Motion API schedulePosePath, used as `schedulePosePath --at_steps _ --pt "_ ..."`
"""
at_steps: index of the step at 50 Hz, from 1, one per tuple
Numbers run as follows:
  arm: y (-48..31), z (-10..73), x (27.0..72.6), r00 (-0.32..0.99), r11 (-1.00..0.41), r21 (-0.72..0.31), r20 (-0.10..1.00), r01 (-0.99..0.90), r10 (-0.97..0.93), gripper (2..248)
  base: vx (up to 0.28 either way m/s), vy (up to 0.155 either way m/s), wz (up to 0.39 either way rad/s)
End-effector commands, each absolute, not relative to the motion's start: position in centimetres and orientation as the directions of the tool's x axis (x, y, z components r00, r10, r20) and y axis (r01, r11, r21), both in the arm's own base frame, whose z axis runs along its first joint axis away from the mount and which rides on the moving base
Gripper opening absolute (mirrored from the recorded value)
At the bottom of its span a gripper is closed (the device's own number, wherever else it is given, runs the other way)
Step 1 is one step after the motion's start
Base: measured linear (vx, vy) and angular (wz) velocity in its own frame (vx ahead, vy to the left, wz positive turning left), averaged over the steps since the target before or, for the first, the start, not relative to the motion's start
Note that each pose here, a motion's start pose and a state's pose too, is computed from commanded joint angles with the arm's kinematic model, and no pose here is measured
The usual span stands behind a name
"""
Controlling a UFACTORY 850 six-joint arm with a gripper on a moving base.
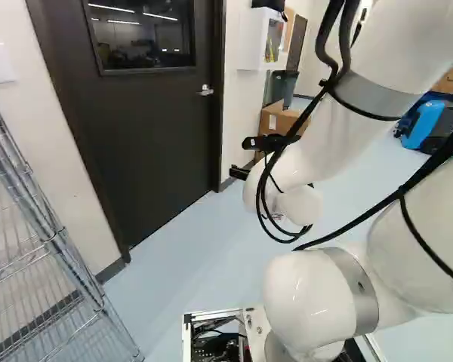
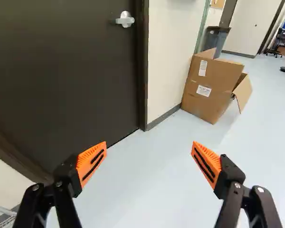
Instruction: Open the door and move inside
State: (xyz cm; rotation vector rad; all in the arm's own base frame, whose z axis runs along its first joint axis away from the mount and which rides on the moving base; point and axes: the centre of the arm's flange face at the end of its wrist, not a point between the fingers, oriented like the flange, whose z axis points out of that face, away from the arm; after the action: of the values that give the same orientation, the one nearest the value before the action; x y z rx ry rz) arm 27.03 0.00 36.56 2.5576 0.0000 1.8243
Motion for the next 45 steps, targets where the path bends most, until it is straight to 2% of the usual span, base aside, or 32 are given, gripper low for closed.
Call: schedulePosePath --at_steps 27,45 --pt "0.00 36.56 27.03 0.326 -1.000 0.000 0.946 0.000 0.000 247 0.222 -0.059 0.005" --pt "0.00 36.56 27.03 0.326 -1.000 0.000 0.946 0.000 0.000 247 0.226 -0.010 0.231"
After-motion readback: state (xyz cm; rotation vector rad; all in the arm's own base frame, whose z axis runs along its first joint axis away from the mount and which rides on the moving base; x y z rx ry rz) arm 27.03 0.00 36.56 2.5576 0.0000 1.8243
